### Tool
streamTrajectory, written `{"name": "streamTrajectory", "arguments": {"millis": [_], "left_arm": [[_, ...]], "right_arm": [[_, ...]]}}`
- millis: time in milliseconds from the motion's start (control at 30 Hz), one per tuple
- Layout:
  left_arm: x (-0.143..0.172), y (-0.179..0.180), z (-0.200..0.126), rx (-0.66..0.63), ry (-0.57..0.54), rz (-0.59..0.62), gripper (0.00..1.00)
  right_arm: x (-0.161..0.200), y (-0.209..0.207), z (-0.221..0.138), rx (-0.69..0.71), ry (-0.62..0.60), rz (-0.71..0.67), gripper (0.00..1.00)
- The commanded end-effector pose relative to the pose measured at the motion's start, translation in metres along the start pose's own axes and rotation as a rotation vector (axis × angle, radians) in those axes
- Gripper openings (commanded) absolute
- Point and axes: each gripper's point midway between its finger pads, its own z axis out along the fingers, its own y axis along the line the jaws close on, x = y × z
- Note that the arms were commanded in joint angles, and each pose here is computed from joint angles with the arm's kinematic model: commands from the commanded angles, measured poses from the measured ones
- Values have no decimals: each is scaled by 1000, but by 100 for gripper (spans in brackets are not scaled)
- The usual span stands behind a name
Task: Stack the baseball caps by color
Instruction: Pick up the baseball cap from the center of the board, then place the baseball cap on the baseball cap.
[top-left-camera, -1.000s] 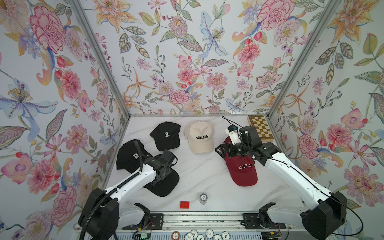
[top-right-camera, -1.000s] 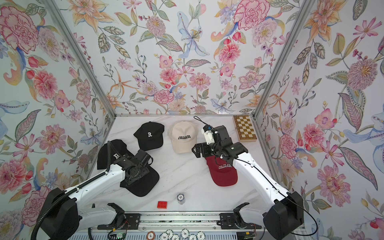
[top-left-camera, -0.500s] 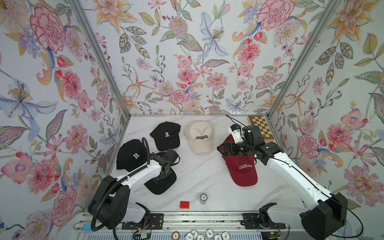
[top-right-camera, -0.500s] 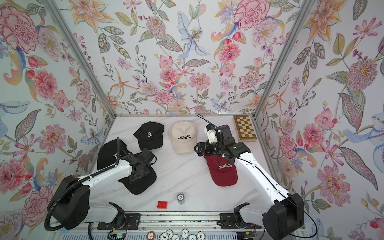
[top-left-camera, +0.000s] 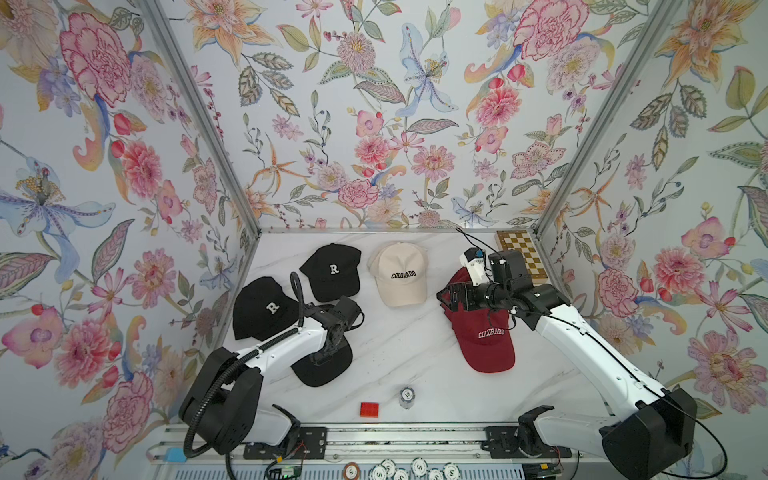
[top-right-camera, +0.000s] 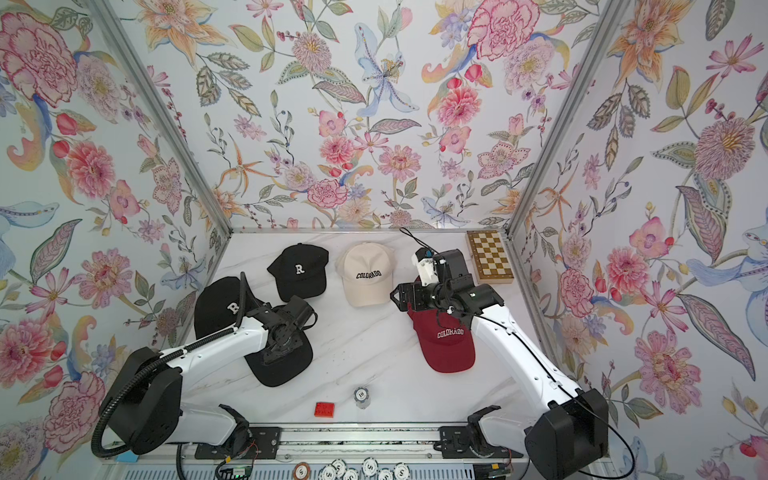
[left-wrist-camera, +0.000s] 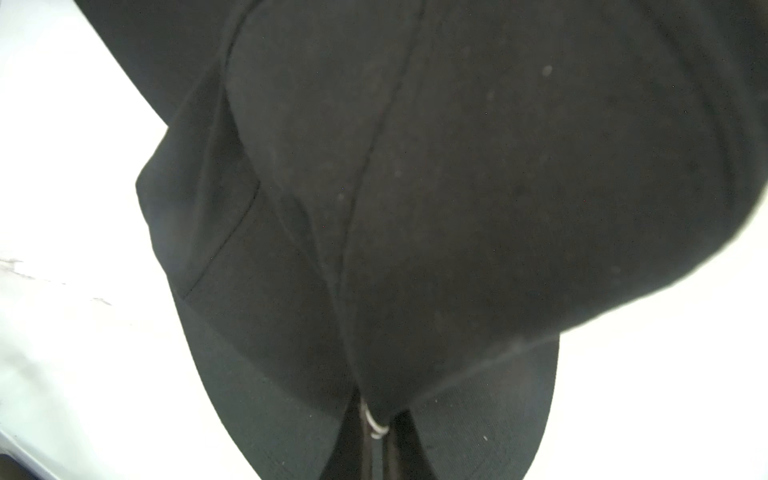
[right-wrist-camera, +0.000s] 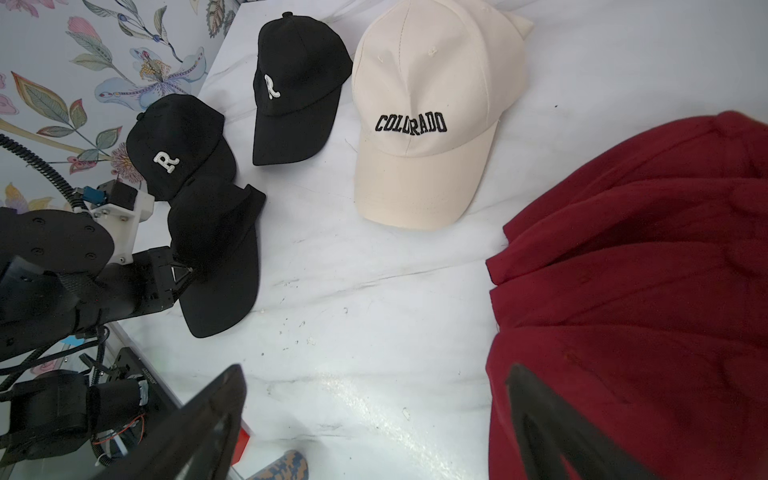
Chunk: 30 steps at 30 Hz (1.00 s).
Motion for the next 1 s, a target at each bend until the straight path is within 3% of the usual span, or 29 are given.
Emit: {"name": "streamTrajectory", "arguments": {"millis": [0, 400, 633, 800, 967], "left_arm": [[-9, -10, -18, 3, -39, 28, 0], [-35, -47, -67, 78, -130, 73, 0], [-91, -80, -110, 95, -277, 202, 0], [-133, -105, -108, 124, -333, 297, 0], [-189, -106, -96, 141, -351, 310, 0]], "right_arm": [[-3, 2, -3, -17, -8, -3, 99], [-11, 5, -10, -24, -35, 2, 99], [-21, 10, -16, -36, -60, -4, 99], [-29, 9, -22, -21, -85, 7, 99], [-44, 2, -26, 21, -113, 43, 99]]}}
